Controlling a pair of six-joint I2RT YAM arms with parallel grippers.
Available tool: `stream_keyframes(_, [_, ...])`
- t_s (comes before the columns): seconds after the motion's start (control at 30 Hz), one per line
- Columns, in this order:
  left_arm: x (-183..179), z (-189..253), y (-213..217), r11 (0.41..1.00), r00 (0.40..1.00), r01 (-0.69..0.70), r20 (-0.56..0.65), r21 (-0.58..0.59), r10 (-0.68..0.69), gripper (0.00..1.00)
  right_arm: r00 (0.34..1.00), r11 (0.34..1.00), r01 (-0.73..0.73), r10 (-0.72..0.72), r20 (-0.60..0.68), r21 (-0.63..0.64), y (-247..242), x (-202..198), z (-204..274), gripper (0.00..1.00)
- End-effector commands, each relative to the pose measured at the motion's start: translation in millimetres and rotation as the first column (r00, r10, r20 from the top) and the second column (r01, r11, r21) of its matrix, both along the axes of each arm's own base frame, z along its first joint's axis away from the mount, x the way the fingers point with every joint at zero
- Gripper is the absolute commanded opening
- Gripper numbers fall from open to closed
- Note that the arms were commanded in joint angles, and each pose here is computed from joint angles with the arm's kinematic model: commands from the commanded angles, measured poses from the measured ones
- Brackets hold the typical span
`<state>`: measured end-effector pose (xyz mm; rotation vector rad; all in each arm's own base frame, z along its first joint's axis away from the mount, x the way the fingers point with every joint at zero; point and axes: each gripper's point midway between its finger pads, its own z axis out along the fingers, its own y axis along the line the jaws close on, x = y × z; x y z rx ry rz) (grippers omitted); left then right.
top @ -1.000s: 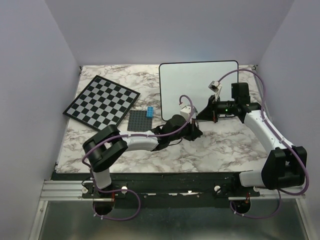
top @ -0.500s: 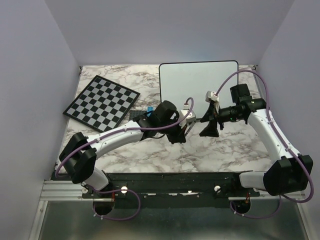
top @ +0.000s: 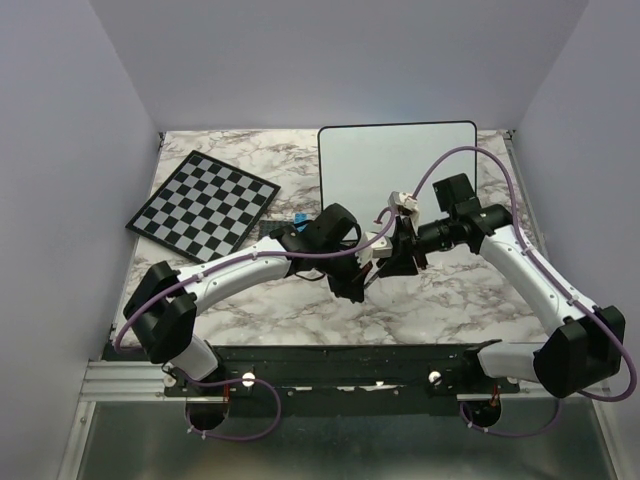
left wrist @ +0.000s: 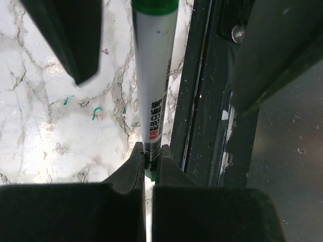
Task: Write a sentence on the whiteboard
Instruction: Open the whiteboard marker at the center of the board.
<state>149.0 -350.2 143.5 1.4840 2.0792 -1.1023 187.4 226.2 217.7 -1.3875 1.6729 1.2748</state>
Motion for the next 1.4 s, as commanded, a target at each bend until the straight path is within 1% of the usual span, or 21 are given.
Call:
stream_keyframes(0.0, [-2.9,10.7,-6.6,0.999,0.999,0.033,-0.004,-0.037,-0.033,0.0,0.998,0.999,-0.024,0.026,-0.066,0.031,9.0,-6.6,-3.9,0.36])
stream_keyframes(0.07, [-1.9,12.8,-7.9,0.999,1.0,0.028,0.0,-0.044,-0.028,0.0,0.997,1.0,-0.016,0.017,-0.074,0.017,8.9,-6.1,-6.2,0.27])
stream_keyframes(0.17, [-0.1,13.9,-8.2,0.999,1.0,0.02,0.006,-0.049,-0.02,0.0,0.997,1.0,-0.008,0.008,-0.079,0.003,8.2,-4.6,-8.4,0.21])
stream_keyframes(0.2, [1.0,14.2,-8.1,0.999,1.0,0.016,0.011,-0.048,-0.015,0.0,0.996,1.0,-0.008,0.008,-0.085,0.002,8.1,-4.9,-8.9,0.15])
stream_keyframes(0.23, [1.9,15.1,-7.6,0.999,1.0,0.009,0.014,-0.049,-0.009,0.0,0.996,1.0,-0.005,0.005,-0.084,0.0,7.9,-4.6,-8.5,0.04])
stream_keyframes(0.3, [4.9,16.9,-6.4,0.999,1.0,-0.02,0.016,-0.05,0.02,0.0,0.995,1.0,-0.007,0.007,-0.096,-0.002,7.6,-6.2,-7.4,0.01])
stream_keyframes(0.37, [12.7,22.5,-2.6,0.995,0.997,-0.065,0.026,-0.079,0.068,0.18,0.995,1.0,-0.011,0.009,-0.103,-0.014,5.6,-9.1,-7.5,0.01])
stream_keyframes(0.4, [19.3,23.3,0.5,0.988,0.991,-0.133,0.018,-0.074,0.135,0.31,0.996,1.0,-0.01,0.009,-0.083,-0.012,5.0,-9.5,-5.0,0.01])
stream_keyframes(0.43, [20.8,29.5,4.8,0.979,0.985,-0.165,0.04,-0.121,0.171,0.58,0.997,1.0,-0.002,0.001,-0.082,-0.017,3.9,-10.6,-5.9,0.01])
stream_keyframes(0.47, [21.0,34.5,7.8,0.972,0.981,-0.18,0.048,-0.153,0.189,0.68,0.998,1.0,0.013,-0.014,-0.054,-0.016,3.7,-6.7,-5.4,0.01])
stream_keyframes(0.53, [22.5,50.1,18.9,0.936,0.963,-0.247,0.048,-0.253,0.267,0.83,0.997,0.999,0.05,-0.051,-0.064,-0.006,1.4,-9.4,-1.2,0.01])
stream_keyframes(0.57, [22.4,55.4,23.3,0.92,0.956,-0.264,0.045,-0.288,0.288,0.88,0.997,0.997,0.074,-0.073,-0.037,0.016,1.1,-2.2,3.2,0.01])
stream_keyframes(0.63, [19.5,68.0,35.4,0.868,0.935,-0.31,0.044,-0.389,0.353,0.99,0.991,0.993,0.118,-0.115,-0.074,0.032,-1.3,-0.2,7.9,0.01])
stream_keyframes(0.67, [17.0,72.2,38.3,0.848,0.929,-0.319,0.036,-0.424,0.367,0.99,0.989,0.989,0.136,-0.132,-0.067,0.062,-4.2,4.2,11.7,0.0])
stream_keyframes(0.7, [14.7,74.6,41.6,0.831,0.927,-0.319,0.034,-0.456,0.374,0.99,0.982,0.985,0.159,-0.15,-0.118,0.073,-4.7,4.7,14.2,0.0])
stream_keyframes(0.83, [4.6,90.9,45.3,0.737,0.925,-0.281,0.032,-0.615,0.379,0.99,0.967,0.975,0.181,-0.152,-0.206,0.13,-4.8,6.5,20.0,0.0])
stream_keyframes(1.0, [1.7,82.1,31.7,0.746,0.941,-0.256,0.019,-0.614,0.339,0.93,0.949,0.971,0.183,-0.133,-0.286,0.155,-2.3,6.0,20.7,0.01])
stream_keyframes(1.1, [4.5,76.5,17.2,0.776,0.949,-0.238,0.029,-0.584,0.313,0.87,0.95,0.969,0.178,-0.124,-0.286,0.169,-2.5,7.2,22.2,0.01])
stream_keyframes(1.3, [6.9,68.9,2.3,0.815,0.965,-0.207,0.023,-0.542,0.26,0.62,0.937,0.966,0.196,-0.133,-0.322,0.171,-5.2,7.3,22.6,0.0])
stream_keyframes(1.33, [5.6,63.8,2.1,0.826,0.968,-0.205,0.015,-0.524,0.25,0.5,0.938,0.965,0.194,-0.131,-0.32,0.174,-5.4,7.6,23.2,0.0])
stream_keyframes(1.37, [6.0,63.7,1.5,0.831,0.969,-0.199,0.022,-0.52,0.246,0.44,0.938,0.965,0.198,-0.134,-0.32,0.174,-6.0,8.3,23.0,0.0])
